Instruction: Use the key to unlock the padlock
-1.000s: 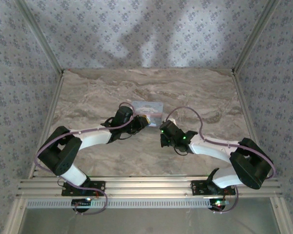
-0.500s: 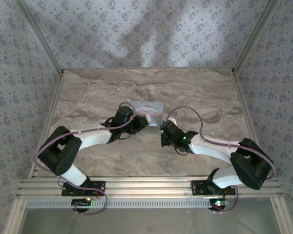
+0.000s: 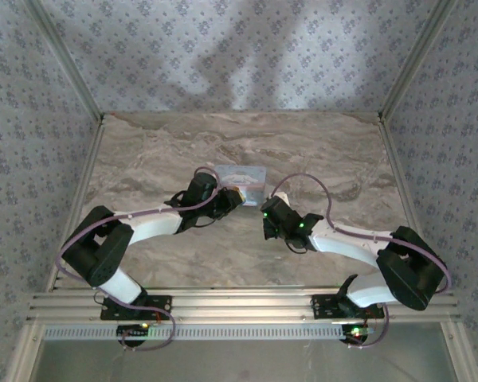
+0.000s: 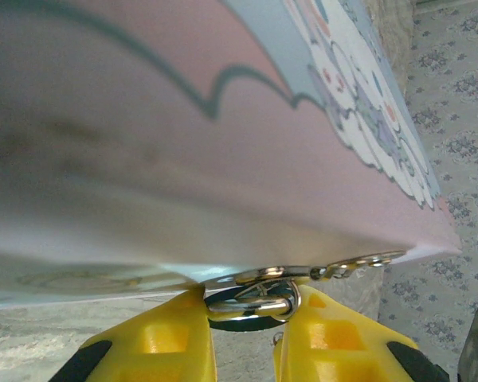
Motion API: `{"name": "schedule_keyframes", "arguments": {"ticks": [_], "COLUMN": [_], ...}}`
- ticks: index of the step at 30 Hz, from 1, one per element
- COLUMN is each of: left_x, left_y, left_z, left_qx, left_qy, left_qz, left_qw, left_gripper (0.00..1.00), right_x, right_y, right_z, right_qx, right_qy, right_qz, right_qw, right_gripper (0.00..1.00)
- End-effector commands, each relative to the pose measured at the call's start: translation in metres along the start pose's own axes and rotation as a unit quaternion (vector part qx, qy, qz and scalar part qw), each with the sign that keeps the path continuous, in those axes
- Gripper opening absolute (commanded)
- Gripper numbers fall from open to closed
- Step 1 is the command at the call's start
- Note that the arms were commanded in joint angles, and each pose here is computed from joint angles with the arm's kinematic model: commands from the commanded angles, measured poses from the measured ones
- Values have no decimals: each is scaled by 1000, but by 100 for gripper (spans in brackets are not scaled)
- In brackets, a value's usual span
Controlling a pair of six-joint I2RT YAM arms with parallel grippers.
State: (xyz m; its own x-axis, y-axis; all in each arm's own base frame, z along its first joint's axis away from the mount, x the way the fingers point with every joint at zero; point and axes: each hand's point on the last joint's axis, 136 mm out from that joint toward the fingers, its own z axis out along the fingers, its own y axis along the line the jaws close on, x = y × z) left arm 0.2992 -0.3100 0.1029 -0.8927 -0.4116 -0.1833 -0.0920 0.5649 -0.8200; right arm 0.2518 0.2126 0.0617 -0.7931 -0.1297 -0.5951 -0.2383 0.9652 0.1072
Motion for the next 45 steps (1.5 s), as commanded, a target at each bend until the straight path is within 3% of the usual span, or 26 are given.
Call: {"name": "schedule_keyframes", "arguments": {"ticks": [1,24,45], "left_x": [-10,-8,-6], "left_y": [-33,-35,-34], "left_z": [-3,-3,-1], "left_qx": [44,45,43], "left_qy": [-19,-18,-17], "left_qz": [10,4,2], "left_qw": [999,999,999], "left_gripper": [11,11,11], "right_x": [-3,-31,-46], "right_y": [1,26,47], "right_z": [-4,-7,11], "right_qx": [-2,-74,-85], "right_qy": [-13,-53,-52], "right_qz": [-12,-22,-25], "right_qw": [1000,996,995], "right_gripper": [0,0,0]}}
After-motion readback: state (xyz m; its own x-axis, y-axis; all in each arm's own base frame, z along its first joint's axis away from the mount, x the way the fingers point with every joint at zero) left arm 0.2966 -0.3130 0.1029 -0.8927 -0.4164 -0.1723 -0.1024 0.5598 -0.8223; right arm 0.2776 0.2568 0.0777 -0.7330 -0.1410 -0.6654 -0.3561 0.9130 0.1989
